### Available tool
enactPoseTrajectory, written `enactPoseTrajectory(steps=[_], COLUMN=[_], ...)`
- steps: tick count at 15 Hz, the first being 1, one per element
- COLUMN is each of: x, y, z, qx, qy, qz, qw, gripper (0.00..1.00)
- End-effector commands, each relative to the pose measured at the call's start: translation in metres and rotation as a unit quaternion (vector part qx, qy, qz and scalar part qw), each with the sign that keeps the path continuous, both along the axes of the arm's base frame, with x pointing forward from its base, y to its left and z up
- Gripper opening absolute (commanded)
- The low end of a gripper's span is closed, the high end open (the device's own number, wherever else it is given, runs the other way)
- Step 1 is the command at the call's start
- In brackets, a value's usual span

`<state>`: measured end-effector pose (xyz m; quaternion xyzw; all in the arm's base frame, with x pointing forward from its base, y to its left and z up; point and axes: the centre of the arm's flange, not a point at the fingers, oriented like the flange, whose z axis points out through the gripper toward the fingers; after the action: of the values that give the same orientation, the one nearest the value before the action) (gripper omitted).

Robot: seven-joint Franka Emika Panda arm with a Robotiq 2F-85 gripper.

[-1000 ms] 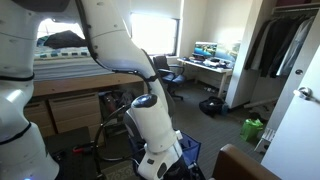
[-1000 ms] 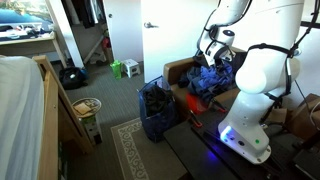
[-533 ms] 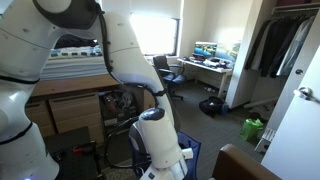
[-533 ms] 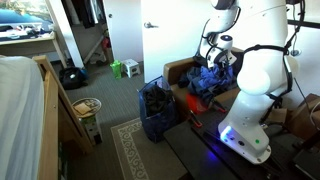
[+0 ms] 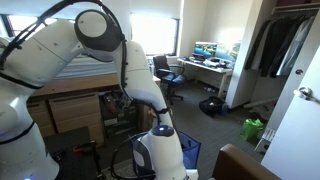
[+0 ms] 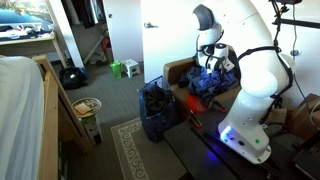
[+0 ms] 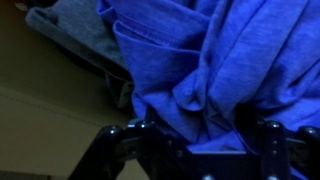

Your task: Put the blue blanket on the chair in the laundry hamper

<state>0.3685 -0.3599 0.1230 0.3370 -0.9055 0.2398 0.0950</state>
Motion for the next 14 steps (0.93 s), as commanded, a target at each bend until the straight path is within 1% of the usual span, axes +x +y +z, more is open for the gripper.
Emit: enactPoseTrajectory(steps=[1, 4, 5, 7, 8, 11, 14], x=[0.022, 0.027, 0.029, 0.032, 0.032, 0.036, 0.039], y=[-0.006, -0.008, -0.008, -0.006, -0.002, 0.01, 0.029], z=[0.007, 0.012, 0.014, 0.021, 0.029, 0.056, 0.089], qx=[-0.006, -0.016, -0.018, -0.023, -0.029, -0.032, -0.038], qy=[-0.005, -0.015, -0.017, -0.024, -0.029, -0.046, -0.07], qz=[-0.03, -0.04, -0.043, -0.044, -0.042, -0.024, -0.001], qw=[0.9995, 0.9989, 0.9988, 0.9985, 0.9983, 0.9981, 0.9968], gripper=[0.49, 0.27, 0.18, 0.05, 0.0, 0.01, 0.02])
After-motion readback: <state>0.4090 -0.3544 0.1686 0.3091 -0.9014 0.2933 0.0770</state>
